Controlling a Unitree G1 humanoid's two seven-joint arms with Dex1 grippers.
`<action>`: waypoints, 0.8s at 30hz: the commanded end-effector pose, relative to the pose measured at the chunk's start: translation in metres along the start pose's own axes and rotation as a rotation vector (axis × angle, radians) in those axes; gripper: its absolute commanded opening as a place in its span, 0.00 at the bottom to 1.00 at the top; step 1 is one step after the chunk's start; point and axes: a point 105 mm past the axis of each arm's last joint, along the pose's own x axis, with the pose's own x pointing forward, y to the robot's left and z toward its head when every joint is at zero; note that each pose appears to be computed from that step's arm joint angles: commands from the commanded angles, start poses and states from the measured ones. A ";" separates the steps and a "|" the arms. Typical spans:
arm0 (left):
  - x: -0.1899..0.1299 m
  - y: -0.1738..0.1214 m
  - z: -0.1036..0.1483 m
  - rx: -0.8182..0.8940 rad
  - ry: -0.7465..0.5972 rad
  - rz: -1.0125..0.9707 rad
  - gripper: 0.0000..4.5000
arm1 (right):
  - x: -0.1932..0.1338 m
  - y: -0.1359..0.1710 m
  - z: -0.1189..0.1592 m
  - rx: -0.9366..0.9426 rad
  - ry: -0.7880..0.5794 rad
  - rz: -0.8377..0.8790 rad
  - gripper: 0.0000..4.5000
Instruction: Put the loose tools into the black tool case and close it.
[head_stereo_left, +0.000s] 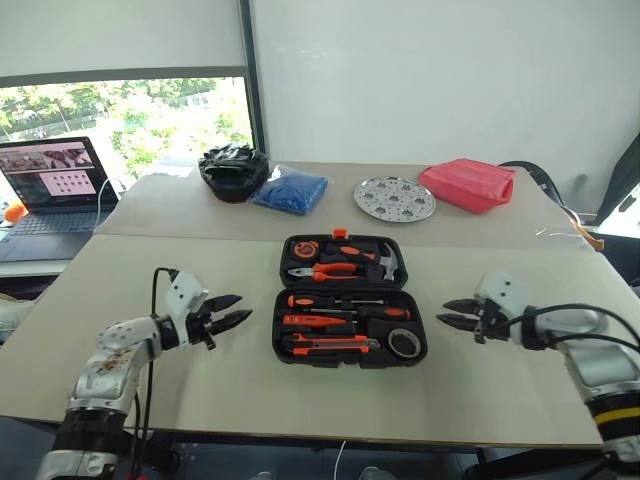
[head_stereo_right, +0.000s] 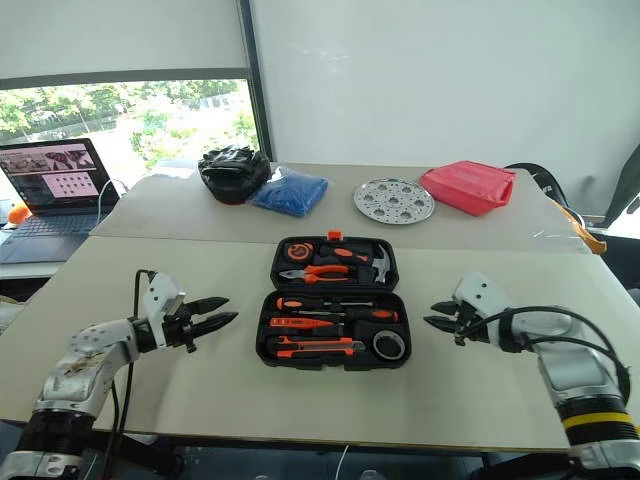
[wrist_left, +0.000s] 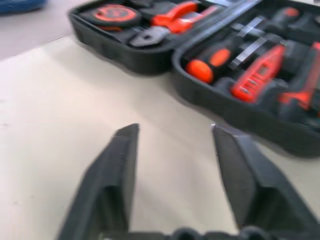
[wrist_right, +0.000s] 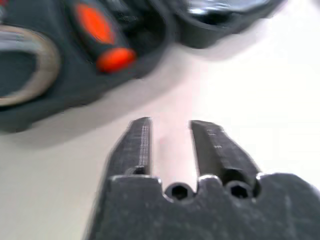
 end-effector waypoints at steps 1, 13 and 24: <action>0.020 -0.001 0.002 -0.002 0.013 0.027 0.11 | 0.016 -0.009 0.012 -0.090 -0.056 -0.078 0.00; 0.047 -0.026 0.002 -0.010 0.047 -0.057 0.01 | 0.044 0.024 0.036 -0.111 -0.156 0.016 0.00; 0.035 -0.047 -0.004 0.001 0.048 -0.147 0.01 | 0.035 0.072 0.050 -0.079 -0.168 0.147 0.00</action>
